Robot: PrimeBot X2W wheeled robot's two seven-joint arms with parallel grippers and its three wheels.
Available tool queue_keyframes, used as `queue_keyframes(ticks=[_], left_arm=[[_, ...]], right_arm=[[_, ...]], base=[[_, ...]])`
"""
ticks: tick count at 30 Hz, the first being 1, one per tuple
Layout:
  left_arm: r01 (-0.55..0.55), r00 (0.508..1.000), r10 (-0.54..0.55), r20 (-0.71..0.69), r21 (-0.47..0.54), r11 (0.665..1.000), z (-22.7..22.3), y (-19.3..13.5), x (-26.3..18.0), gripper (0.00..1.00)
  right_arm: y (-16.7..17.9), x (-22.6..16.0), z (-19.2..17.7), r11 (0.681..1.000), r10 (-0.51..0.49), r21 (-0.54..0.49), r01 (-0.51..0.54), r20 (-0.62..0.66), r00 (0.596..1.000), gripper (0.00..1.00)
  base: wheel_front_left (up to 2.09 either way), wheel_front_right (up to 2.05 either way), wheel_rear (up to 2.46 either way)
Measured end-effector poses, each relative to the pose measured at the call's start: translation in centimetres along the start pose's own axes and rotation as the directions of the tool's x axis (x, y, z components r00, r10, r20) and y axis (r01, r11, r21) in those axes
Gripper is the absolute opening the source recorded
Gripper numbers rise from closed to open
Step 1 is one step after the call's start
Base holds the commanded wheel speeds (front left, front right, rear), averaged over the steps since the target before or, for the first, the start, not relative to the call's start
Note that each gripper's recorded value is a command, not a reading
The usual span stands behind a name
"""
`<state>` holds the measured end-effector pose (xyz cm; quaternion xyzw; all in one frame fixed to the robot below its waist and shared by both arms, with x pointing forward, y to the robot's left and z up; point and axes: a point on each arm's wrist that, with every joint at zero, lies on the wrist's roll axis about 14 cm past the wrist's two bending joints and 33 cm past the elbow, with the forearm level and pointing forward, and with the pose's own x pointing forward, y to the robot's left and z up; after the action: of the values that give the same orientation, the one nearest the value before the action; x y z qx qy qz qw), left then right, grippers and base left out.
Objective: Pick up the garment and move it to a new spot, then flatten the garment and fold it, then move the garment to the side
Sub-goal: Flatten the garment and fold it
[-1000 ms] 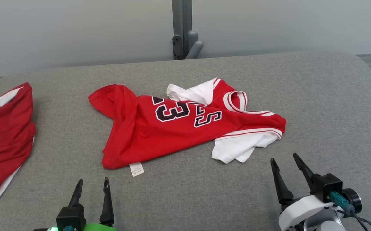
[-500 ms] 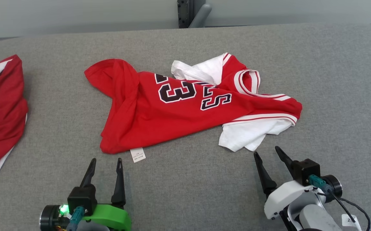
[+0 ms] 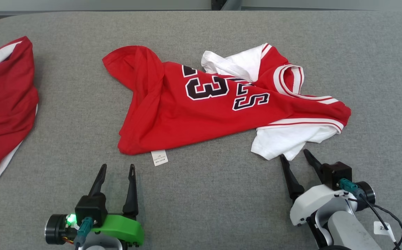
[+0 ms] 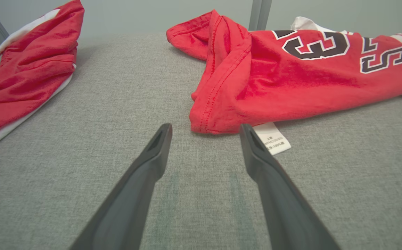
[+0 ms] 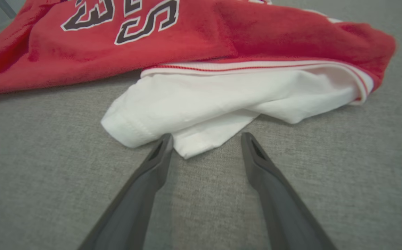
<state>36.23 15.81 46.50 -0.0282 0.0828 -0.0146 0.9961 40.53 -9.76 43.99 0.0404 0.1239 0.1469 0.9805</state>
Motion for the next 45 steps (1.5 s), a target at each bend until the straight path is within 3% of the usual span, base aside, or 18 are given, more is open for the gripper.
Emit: queue_keyframes(ticks=[2, 6, 7, 8, 10, 19, 35, 45], left_arm=[[-0.002, 1.000, 0.002, -0.004, 0.000, 1.000, -0.1, 0.1, 0.1, 1.00], [-0.007, 1.000, 0.007, -0.009, 0.001, 1.000, -0.3, 0.3, 0.3, 1.00], [-0.008, 1.000, 0.008, -0.012, 0.001, 1.000, -0.4, 0.3, 0.3, 1.00], [-0.010, 1.000, 0.010, -0.014, 0.001, 1.000, -0.4, 0.4, 0.3, 1.00], [-0.014, 1.000, 0.014, -0.015, 0.002, 1.000, -0.5, 0.5, 0.5, 1.00], [-0.016, 1.000, 0.016, -0.014, 0.001, 1.000, -0.4, 0.7, 0.7, 1.00], [0.021, 0.999, -0.023, -0.044, -0.043, 0.999, -1.3, -0.8, 3.3, 1.00], [0.004, 0.997, -0.008, -0.082, -0.046, 0.999, -2.6, -0.5, 4.8, 1.00]], right_arm=[[-0.4, 0.1, -0.4, 1.000, -0.013, 0.012, 0.013, -0.010, 1.000, 1.00], [-0.6, 0.6, -0.8, 1.000, -0.016, 0.016, 0.016, -0.025, 1.000, 0.75], [-0.6, 0.7, -0.9, 1.000, -0.015, 0.017, 0.016, -0.027, 1.000, 0.57], [-0.5, 0.8, -1.0, 1.000, -0.013, 0.017, 0.014, -0.030, 0.999, 0.47], [-0.3, 0.9, -1.5, 1.000, -0.007, 0.019, 0.008, -0.045, 0.999, 0.00], [-0.9, 0.7, -1.7, 0.998, -0.031, 0.045, 0.033, -0.051, 0.998, 0.00], [-7.4, -4.7, -0.5, 0.977, -0.215, 0.011, 0.215, 0.006, 0.977, 0.00], [-11.3, -6.7, -0.4, 0.944, -0.329, -0.002, 0.329, 0.009, 0.944, 0.00]], base=[[0.00, 0.00, 0.00], [0.00, 0.00, 0.00], [0.00, 0.00, 0.00], [0.00, 0.00, 0.00], [0.00, 0.00, 0.00], [0.00, 0.00, 0.00], [0.00, 0.00, 0.00], [0.00, 0.00, 0.00]])
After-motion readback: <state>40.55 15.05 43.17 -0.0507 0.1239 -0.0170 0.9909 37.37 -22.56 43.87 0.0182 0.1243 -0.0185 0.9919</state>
